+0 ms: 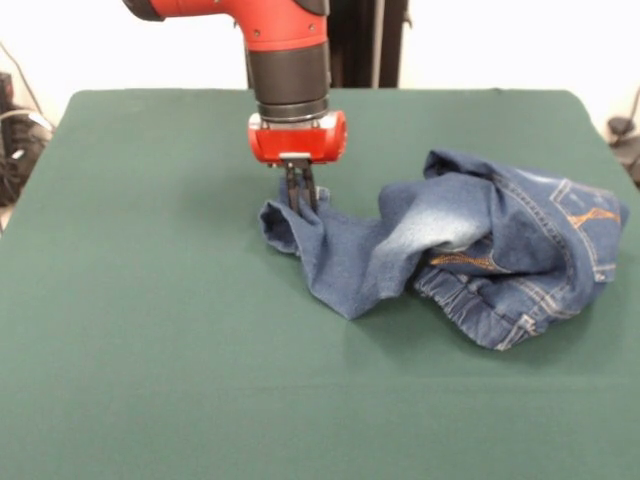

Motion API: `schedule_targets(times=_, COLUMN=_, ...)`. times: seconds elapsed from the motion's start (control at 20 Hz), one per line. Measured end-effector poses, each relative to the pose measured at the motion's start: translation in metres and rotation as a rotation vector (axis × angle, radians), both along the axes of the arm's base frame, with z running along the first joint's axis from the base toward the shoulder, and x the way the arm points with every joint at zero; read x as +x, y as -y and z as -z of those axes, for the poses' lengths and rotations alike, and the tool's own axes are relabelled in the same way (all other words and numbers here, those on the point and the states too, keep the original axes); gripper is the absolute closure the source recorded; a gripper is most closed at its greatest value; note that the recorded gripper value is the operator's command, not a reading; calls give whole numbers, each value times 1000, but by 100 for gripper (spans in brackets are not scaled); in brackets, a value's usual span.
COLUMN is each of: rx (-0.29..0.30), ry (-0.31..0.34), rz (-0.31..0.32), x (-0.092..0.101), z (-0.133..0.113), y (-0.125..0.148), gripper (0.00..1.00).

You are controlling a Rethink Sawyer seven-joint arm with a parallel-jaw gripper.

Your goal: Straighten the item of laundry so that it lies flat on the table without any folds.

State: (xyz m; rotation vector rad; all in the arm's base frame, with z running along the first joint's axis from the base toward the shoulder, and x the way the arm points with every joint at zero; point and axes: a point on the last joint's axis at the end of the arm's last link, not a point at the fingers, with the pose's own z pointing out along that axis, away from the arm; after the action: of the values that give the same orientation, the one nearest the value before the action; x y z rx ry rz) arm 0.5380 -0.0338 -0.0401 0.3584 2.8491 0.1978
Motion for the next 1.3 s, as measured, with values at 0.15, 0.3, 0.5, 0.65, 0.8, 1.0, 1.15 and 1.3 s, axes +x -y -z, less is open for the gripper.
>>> schedule_targets(times=0.15, rx=0, ry=0, rz=0, x=0, z=0, y=0, gripper=100)
schedule_targets(times=0.3, rx=0, ry=0, rz=0, x=0, z=0, y=0, gripper=100)
schedule_targets(times=0.5, rx=-4, ry=-9, rz=0, x=0, z=-2, y=1, gripper=100)
schedule_targets(times=0.65, rx=-16, ry=-51, rz=12, x=0, z=-8, y=8, gripper=100)
schedule_targets(times=0.8, rx=-34, ry=-111, rz=29, x=-1, z=-17, y=19, gripper=100)
schedule_targets(times=1.0, rx=-54, ry=-169, rz=42, x=-2, z=-27, y=32, gripper=100)
schedule_targets(times=1.15, rx=-67, ry=-201, rz=53, x=-1, z=-33, y=43, gripper=100)
schedule_targets(times=1.3, rx=-81, ry=-226, rz=65, x=4, z=-41, y=55, gripper=100)
